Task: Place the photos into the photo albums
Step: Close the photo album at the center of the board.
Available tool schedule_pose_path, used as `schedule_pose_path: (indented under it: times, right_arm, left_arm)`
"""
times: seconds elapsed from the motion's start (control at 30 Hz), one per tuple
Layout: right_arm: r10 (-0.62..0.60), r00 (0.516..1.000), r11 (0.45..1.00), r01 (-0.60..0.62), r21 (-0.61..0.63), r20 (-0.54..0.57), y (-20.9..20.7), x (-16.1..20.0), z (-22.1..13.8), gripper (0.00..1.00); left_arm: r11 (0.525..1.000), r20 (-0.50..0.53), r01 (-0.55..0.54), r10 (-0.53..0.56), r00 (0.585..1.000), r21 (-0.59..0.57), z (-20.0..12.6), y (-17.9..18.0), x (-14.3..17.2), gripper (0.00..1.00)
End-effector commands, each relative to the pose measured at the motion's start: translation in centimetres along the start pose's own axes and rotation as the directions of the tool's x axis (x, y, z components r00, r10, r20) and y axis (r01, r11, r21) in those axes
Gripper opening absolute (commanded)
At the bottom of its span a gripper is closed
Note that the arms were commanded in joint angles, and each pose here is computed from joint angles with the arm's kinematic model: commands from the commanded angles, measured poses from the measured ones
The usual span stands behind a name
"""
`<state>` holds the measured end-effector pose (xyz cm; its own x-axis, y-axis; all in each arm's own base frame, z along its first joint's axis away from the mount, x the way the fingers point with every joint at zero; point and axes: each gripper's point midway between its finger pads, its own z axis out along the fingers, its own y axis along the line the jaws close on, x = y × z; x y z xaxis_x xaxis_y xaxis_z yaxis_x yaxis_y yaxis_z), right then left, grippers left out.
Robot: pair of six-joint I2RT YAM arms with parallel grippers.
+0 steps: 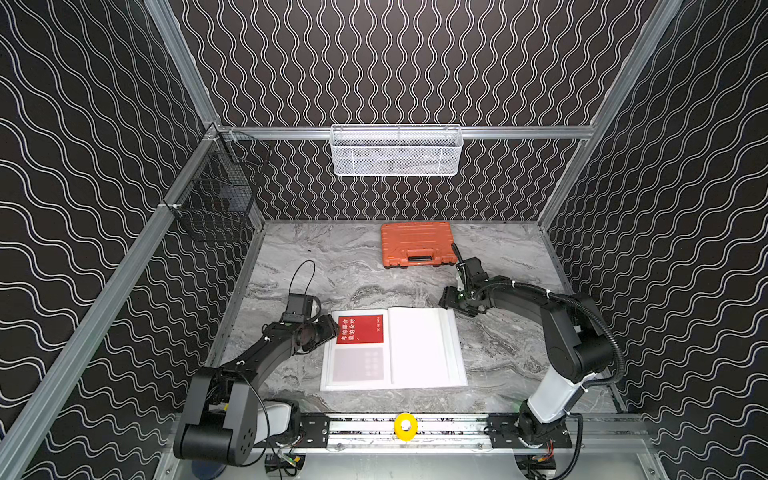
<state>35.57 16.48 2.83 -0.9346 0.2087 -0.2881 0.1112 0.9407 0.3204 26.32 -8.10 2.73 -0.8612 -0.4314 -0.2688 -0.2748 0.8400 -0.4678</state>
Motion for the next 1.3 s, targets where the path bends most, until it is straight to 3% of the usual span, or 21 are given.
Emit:
schedule_pose_path:
  times: [0.0,0.43,0.87,1.27]
  right_arm:
    - [0.0,1.0,1.0,0.0,-0.011,-0.029,0.0,1.3,0.1,0.68]
    - [-0.013,0.999,0.999,0.012,-0.037,-0.035,0.7,2.0,-0.7,0.68]
    - [-0.029,0.997,0.983,0.041,-0.181,0.067,4.8,-0.6,-6.8,0.68]
    - [-0.092,0.987,0.959,0.123,-0.256,0.131,8.4,-0.7,-12.4,0.67]
  left_arm:
    - [1.0,-0.067,0.003,-0.002,0.998,0.01,0.2,0.0,1.8,0.62]
    - [1.0,-0.079,-0.002,0.002,0.997,0.003,0.3,-0.2,2.6,0.62]
    - [0.999,-0.099,-0.031,0.034,0.994,0.035,1.2,-2.1,3.1,0.61]
    - [0.997,-0.099,-0.044,0.05,0.994,0.061,1.7,-3.6,2.9,0.61]
